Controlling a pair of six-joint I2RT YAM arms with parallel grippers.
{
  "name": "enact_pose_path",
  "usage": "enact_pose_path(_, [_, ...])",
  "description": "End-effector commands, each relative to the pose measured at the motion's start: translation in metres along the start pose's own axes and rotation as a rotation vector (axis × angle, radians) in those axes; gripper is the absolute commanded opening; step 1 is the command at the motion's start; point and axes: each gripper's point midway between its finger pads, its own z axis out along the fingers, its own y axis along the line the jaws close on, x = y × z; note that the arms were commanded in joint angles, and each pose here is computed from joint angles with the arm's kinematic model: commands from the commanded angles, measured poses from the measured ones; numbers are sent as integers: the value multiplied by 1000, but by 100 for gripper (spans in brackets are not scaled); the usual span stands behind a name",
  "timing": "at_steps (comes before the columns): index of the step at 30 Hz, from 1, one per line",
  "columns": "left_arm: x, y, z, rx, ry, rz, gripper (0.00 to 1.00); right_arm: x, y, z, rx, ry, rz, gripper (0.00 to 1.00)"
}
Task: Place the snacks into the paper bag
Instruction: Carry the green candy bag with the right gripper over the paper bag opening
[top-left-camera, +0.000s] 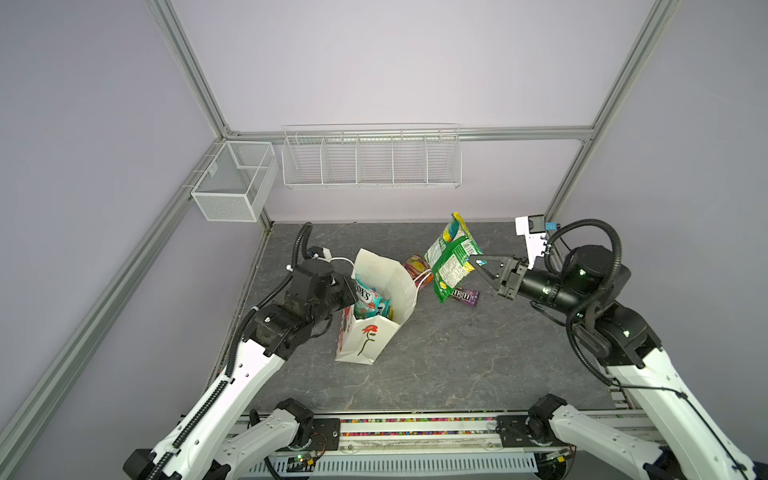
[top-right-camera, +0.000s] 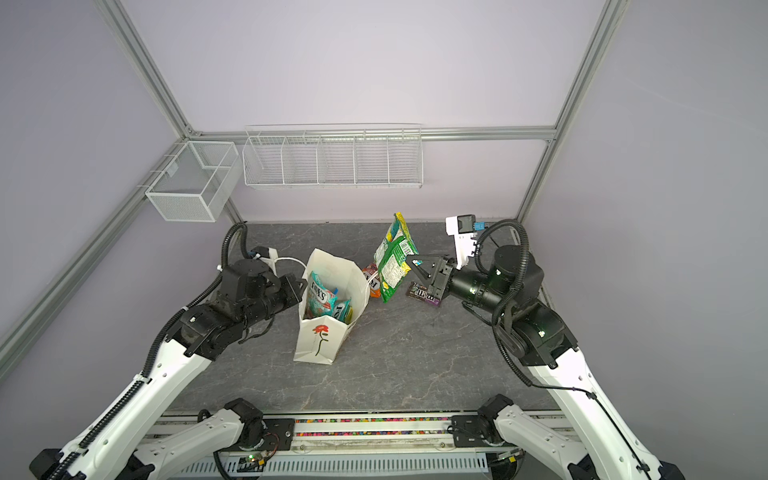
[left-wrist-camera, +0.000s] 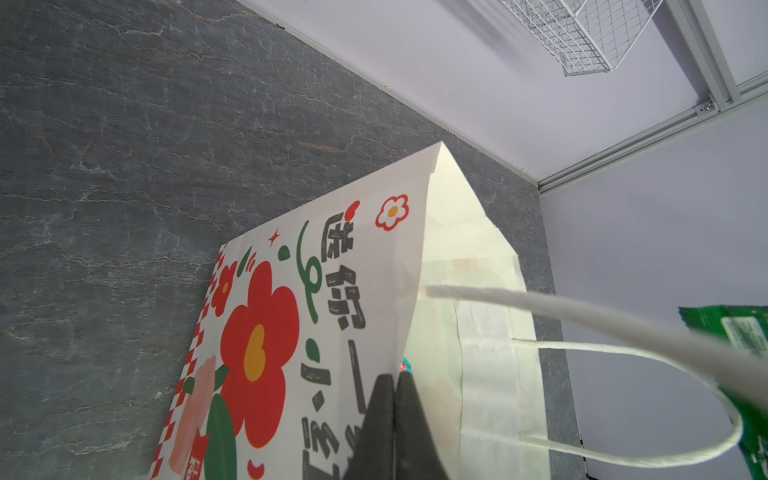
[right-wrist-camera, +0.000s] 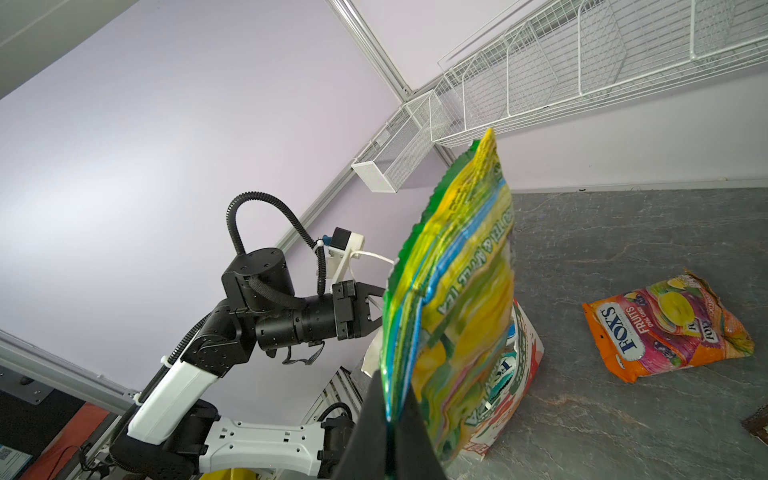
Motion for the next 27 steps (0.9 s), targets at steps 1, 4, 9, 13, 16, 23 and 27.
enact_pose_path(1, [-4, -8, -3, 38, -22, -13, 0, -24, 28, -5, -82, -88, -67, 7])
enact_pose_path(4, [-4, -8, -3, 40, -21, -14, 0, -23, 31, -2, -93, -82, -68, 7])
enact_pose_path(9, [-3, -9, -2, 40, -19, -12, 0, -20, 35, 3, -108, -72, -69, 7])
enact_pose_path(13, [-4, -8, -2, 38, -21, -11, 0, -19, 38, 7, -119, -67, -73, 7])
enact_pose_path(16, [-4, -9, -2, 40, -21, -10, 0, -17, 40, 12, -127, -57, -73, 7])
enact_pose_path(23, [-4, -9, -2, 39, -23, -10, 0, -10, 47, 24, -146, -32, -79, 7])
enact_pose_path(27, [-5, -9, -2, 38, -23, -9, 0, -5, 52, 32, -159, -12, -85, 7])
